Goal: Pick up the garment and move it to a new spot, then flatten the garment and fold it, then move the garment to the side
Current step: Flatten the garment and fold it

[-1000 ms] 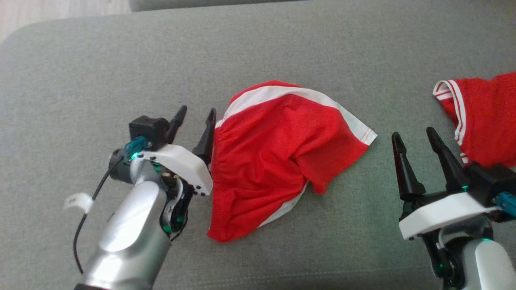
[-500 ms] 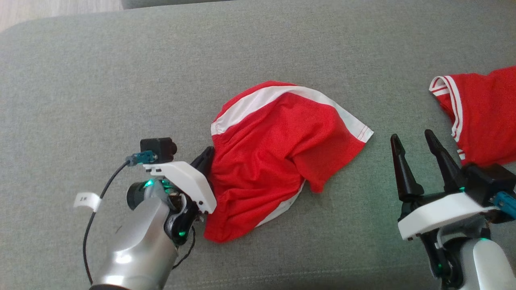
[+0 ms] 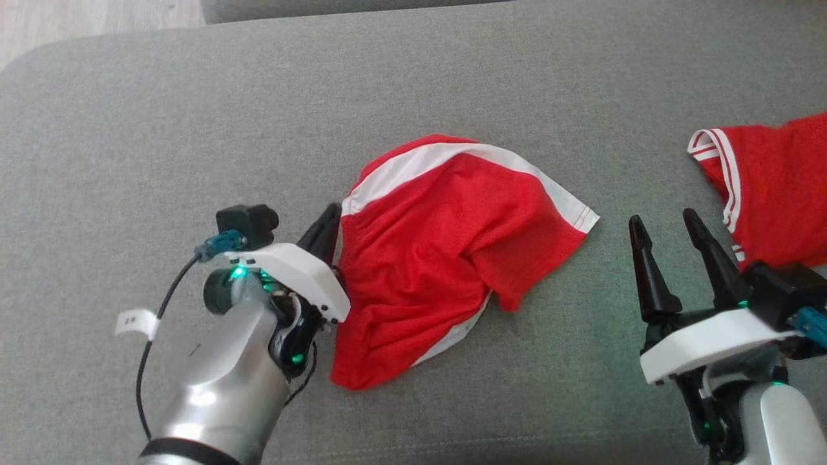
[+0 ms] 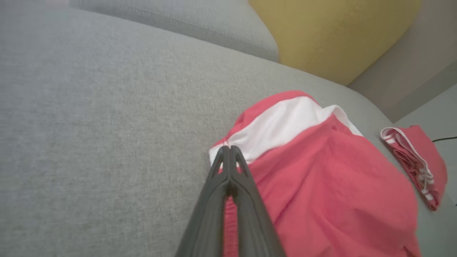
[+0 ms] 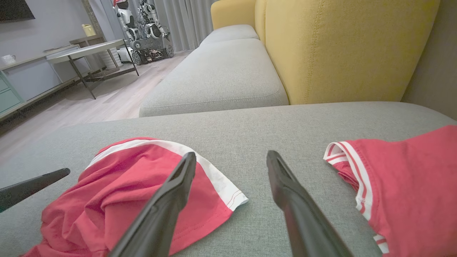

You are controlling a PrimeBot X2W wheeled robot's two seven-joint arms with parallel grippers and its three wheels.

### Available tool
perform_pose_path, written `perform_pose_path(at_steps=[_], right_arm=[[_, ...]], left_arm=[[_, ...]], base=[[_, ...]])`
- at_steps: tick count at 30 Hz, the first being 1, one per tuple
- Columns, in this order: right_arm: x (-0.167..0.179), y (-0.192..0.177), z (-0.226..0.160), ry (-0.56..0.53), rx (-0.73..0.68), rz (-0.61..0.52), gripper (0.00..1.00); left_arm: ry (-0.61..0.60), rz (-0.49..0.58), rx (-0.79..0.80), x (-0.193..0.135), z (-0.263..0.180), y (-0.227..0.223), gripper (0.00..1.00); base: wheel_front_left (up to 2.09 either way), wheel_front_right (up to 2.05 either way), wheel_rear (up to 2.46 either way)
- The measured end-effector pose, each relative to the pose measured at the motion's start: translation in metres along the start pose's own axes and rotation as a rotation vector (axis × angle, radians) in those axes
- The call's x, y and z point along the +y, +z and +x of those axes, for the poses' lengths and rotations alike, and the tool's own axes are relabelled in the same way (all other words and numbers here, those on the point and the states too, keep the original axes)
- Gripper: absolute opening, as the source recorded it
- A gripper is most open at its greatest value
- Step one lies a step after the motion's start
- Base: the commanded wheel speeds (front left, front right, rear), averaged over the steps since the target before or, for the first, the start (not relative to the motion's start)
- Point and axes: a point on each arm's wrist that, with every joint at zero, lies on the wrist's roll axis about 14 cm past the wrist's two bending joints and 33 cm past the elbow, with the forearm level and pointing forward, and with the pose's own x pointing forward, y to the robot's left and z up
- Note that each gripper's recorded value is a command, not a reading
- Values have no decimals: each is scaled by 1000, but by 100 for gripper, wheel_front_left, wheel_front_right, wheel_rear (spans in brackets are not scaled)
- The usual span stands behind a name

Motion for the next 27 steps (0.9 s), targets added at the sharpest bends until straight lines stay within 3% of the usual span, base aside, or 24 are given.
perform_pose_path(at_steps=[2, 3, 4, 14, 27], right_arm=[[0, 1, 0, 1, -2, 0, 100], [1, 1, 0, 2, -4, 0, 100], [1, 2, -1, 2, -7, -1, 100], [9, 13, -2, 26, -39, -9, 100], [22, 22, -17, 57, -75, -17, 100]], left_arm=[[9, 28, -18, 2, 0, 5, 0], [15, 47, -40, 2, 0, 11, 85], [24, 69, -65, 2, 0, 17, 100], [132, 269, -420, 7, -34, 122, 100], [290, 308, -460, 35, -119, 97, 100]], base=[[0, 0, 0], [0, 0, 0], [0, 0, 0], [0, 0, 0], [0, 0, 0]])
